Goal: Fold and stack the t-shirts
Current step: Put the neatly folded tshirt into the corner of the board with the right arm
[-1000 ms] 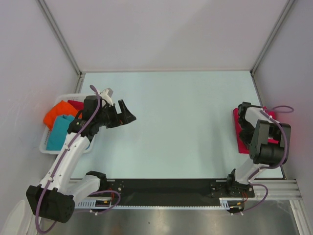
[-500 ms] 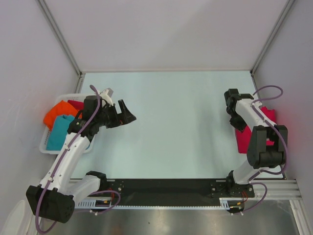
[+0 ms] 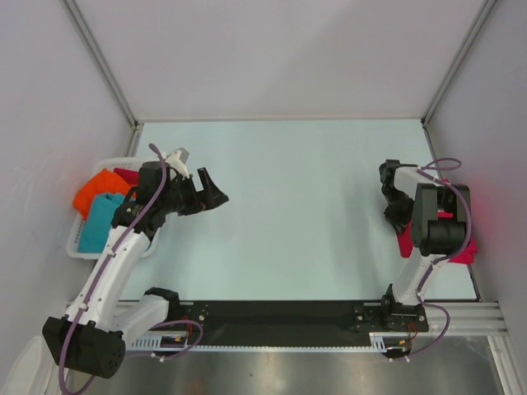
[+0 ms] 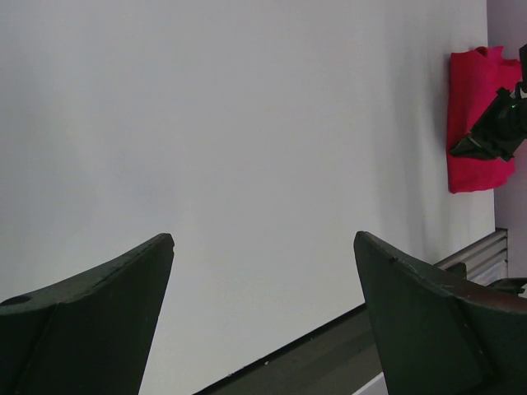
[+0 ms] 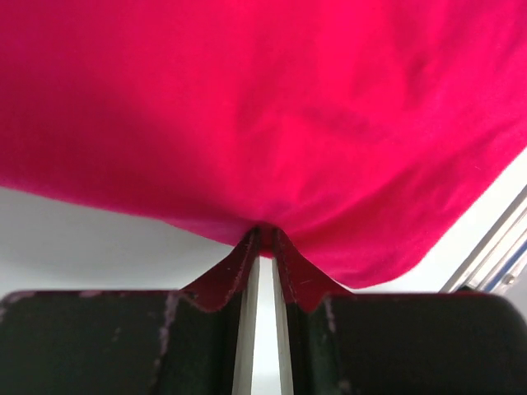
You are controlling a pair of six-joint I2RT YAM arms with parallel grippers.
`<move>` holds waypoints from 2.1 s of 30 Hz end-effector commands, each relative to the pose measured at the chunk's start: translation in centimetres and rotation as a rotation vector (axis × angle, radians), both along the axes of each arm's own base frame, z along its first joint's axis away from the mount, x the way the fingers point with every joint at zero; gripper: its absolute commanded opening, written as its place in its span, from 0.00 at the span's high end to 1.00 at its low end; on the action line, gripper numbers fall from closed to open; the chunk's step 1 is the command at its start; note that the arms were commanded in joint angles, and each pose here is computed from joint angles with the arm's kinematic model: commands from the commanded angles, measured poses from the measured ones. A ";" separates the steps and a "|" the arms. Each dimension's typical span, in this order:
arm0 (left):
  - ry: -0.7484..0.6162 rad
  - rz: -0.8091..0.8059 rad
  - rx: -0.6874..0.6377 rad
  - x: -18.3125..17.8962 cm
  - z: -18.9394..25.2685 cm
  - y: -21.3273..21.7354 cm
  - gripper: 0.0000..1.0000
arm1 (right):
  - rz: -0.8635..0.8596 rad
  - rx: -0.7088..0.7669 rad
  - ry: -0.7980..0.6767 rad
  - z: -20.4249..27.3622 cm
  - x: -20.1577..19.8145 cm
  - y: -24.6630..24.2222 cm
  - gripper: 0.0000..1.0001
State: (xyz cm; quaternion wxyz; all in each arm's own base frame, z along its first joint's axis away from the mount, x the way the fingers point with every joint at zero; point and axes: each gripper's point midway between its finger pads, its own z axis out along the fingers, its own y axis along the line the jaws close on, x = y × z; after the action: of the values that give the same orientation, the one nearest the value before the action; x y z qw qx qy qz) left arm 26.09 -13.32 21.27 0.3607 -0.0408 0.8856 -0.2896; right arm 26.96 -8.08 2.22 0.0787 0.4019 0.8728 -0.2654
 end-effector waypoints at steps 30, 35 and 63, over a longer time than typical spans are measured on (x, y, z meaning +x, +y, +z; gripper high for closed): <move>-0.007 0.006 -0.002 0.9 -0.2 0.6 0.04 | -0.071 -0.111 0.050 -0.7 -2.0 -3.3 0.83; -0.011 0.005 -0.011 0.8 0.0 0.5 0.04 | 0.008 -0.195 -0.019 4.1 1.1 -1.7 0.83; 0.152 0.584 0.734 6.4 3.7 18.3 0.01 | 1.075 0.765 -0.558 16.9 11.3 39.1 0.62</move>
State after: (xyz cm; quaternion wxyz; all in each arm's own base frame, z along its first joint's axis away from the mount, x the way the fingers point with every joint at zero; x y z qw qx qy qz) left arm 34.38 -0.22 23.65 0.3697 -0.1502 0.9168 0.0131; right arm 40.34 26.57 17.13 0.2885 0.0348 0.9453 0.1478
